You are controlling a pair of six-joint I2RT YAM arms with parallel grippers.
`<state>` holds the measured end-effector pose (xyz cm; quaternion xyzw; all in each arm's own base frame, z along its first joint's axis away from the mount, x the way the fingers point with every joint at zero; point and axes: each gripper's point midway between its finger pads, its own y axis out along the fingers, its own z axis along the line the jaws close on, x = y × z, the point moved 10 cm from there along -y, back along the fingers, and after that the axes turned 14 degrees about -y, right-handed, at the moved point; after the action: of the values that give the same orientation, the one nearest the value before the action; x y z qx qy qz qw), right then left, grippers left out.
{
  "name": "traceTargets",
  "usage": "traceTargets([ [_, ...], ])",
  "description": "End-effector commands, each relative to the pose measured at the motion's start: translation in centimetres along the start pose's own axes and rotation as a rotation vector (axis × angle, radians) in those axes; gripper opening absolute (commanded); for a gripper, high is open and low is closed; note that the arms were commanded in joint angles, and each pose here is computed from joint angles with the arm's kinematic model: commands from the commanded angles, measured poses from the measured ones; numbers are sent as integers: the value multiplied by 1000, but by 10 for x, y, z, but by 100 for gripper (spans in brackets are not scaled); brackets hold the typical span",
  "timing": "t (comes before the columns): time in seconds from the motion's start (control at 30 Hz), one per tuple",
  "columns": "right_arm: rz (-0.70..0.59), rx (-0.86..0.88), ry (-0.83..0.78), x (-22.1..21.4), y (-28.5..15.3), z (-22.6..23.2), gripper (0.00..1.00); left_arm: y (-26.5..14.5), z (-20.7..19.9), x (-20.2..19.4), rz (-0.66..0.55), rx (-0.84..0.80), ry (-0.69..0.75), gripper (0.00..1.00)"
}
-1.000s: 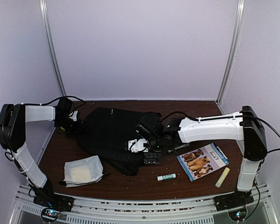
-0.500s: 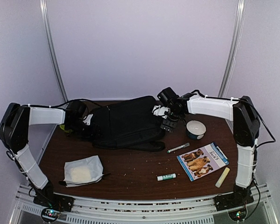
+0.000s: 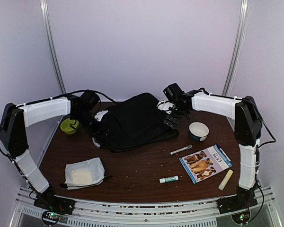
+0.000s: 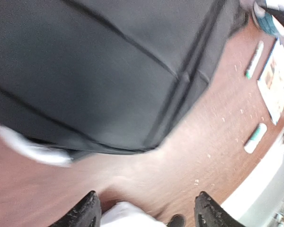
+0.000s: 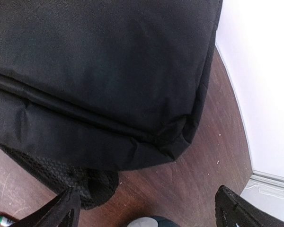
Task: Pack the student bag
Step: Adjust the student bag at the center of the board.
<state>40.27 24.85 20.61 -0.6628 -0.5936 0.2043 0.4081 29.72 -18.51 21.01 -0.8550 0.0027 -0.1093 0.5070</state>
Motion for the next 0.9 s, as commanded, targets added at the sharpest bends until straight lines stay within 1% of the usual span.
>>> traceTargets([
  [0.0,-117,-6,44,-14,-56,-14,100,-65,10,23,-111,186,91,73],
  [0.1,-206,83,77,-18,-76,-5,100,-78,20,66,-246,272,32,81],
  [0.2,-272,122,127,-20,-97,-6,100,-79,31,109,-384,359,-65,83],
  [0.3,-307,133,160,-24,-118,-9,99,-70,37,143,-513,273,-76,87],
  [0.33,-326,151,169,-25,-122,-7,99,-66,40,154,-535,265,-86,87],
  [0.43,-381,221,178,-31,-127,7,97,-54,57,180,-547,293,-122,91],
  [0.5,-412,289,140,-33,-125,18,94,-43,68,193,-551,298,-143,93],
  [0.53,-419,326,116,-34,-125,23,92,-39,73,199,-553,296,-153,93],
  [0.6,-411,361,118,-36,-122,26,89,-26,81,209,-535,286,-163,93],
  [0.73,-375,407,174,-38,-110,32,80,-2,94,217,-483,288,-174,93],
  [0.87,-415,446,233,-41,-96,45,79,20,100,213,-423,243,-172,93],
])
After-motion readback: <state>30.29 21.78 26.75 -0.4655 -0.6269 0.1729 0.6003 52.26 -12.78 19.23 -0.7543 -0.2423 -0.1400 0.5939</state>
